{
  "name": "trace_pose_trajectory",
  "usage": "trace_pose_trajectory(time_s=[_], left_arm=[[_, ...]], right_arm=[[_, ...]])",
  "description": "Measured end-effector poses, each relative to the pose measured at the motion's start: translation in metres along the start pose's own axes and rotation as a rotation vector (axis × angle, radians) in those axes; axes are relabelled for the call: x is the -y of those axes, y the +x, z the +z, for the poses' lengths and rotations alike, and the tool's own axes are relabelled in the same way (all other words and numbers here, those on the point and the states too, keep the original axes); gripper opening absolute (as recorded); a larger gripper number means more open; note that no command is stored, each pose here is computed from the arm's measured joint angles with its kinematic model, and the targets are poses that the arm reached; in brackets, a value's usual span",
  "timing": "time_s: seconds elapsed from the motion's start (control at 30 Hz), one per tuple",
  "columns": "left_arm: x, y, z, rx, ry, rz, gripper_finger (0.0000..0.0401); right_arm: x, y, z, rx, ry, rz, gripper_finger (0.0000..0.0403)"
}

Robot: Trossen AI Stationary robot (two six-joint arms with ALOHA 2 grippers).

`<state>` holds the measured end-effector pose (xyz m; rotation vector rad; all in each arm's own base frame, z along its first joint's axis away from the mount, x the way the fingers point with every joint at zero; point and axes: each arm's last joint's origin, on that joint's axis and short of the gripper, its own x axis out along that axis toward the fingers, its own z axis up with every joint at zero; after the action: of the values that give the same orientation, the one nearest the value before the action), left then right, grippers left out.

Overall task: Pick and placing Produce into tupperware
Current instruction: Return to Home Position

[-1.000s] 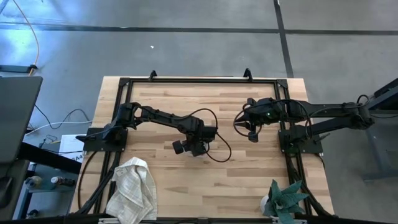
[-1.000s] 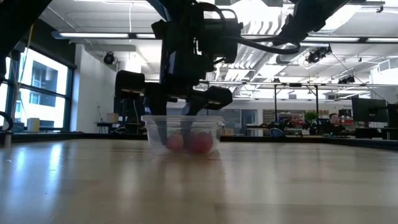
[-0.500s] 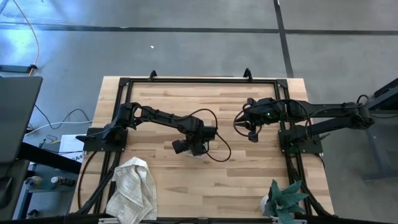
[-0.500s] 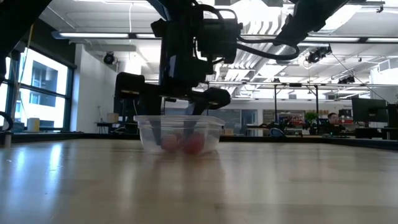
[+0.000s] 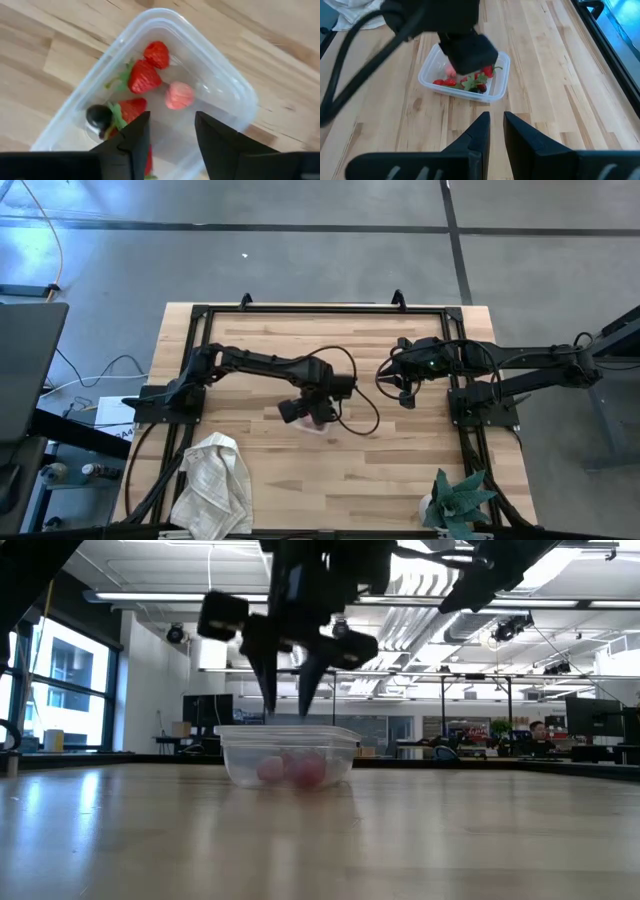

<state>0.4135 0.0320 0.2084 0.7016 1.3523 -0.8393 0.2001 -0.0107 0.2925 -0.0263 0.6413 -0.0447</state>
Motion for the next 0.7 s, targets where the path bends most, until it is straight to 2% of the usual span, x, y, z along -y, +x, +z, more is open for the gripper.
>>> trace_pose_trajectory(time_s=[0.3,0.5,0.7], left_arm=[[0.003,-0.048,-0.012,-0.032,-0.158,-0.076,0.0097],[-0.001,-0.091,-0.022,0.106,-0.285,-0.009,0.0068],[0.002,-0.132,-0.026,0.226,-0.317,0.109,0.0047]], right_arm=[[0.000,0.000,0.000,0.000,0.000,0.000,0.0047],[0.000,0.000,0.000,0.000,0.000,0.000,0.0047],[0.000,0.000,0.000,-0.001,-0.001,0.000,0.0047]])
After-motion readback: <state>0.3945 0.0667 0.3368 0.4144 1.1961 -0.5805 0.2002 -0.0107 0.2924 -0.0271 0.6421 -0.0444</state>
